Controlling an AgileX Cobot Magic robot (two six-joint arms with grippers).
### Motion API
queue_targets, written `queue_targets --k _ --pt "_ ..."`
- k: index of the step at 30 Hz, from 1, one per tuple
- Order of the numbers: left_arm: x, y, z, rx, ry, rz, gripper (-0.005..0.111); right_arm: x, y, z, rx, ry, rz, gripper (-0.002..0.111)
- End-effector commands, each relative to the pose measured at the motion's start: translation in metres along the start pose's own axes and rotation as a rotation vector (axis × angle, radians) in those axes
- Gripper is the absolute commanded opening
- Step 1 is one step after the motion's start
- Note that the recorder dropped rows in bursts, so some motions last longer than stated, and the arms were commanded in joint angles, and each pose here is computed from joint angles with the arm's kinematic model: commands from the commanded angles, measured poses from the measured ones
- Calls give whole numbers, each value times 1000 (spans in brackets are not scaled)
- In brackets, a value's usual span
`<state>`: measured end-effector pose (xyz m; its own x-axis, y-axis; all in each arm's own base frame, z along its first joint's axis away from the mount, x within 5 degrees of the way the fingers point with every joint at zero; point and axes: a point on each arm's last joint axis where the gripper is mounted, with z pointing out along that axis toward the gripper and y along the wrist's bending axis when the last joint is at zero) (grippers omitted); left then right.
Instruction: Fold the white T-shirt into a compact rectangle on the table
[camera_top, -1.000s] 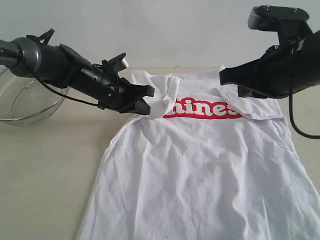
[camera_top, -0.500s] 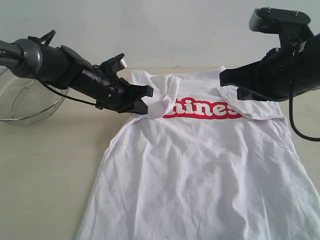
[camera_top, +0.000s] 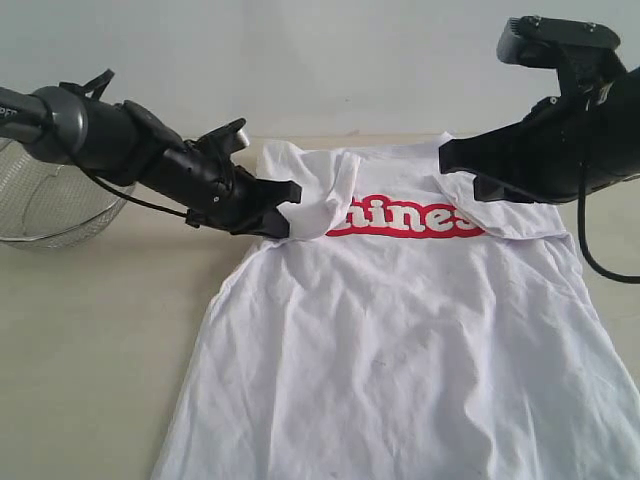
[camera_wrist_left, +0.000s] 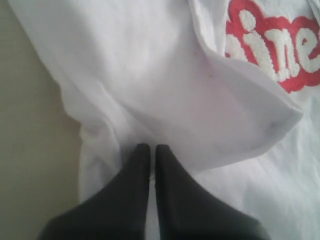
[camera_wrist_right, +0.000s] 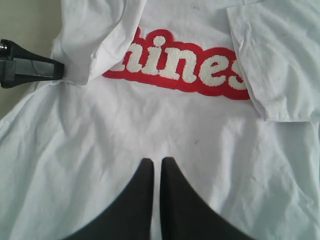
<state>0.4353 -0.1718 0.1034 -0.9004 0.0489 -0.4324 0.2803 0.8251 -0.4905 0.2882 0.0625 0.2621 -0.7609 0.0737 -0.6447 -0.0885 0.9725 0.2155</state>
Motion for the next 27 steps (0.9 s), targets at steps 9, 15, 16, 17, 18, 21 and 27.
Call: queue_targets --k 9,15,16,17,18,21,27 --pt "-3 9 -3 -63 -8 -6 4 0 0 -3 0 -4 -11 0" --pt "-5 18 -7 -80 -11 -34 4 0 0 -3 0 -7 -11 0" --pt "-5 21 -8 -91 -8 -47 4 0 0 -3 0 -7 -11 0" --pt "-5 23 -9 -98 -7 -53 4 0 0 -3 0 -7 -11 0" --pt "-5 26 -10 -107 -5 -62 4 0 0 -3 0 -9 -11 0" --pt "-5 31 -13 -110 5 -78 4 0 0 -3 -3 -9 -6 0" --pt "-9 34 -25 -91 6 -105 4 -1 0 -3 -3 -13 -5 0"
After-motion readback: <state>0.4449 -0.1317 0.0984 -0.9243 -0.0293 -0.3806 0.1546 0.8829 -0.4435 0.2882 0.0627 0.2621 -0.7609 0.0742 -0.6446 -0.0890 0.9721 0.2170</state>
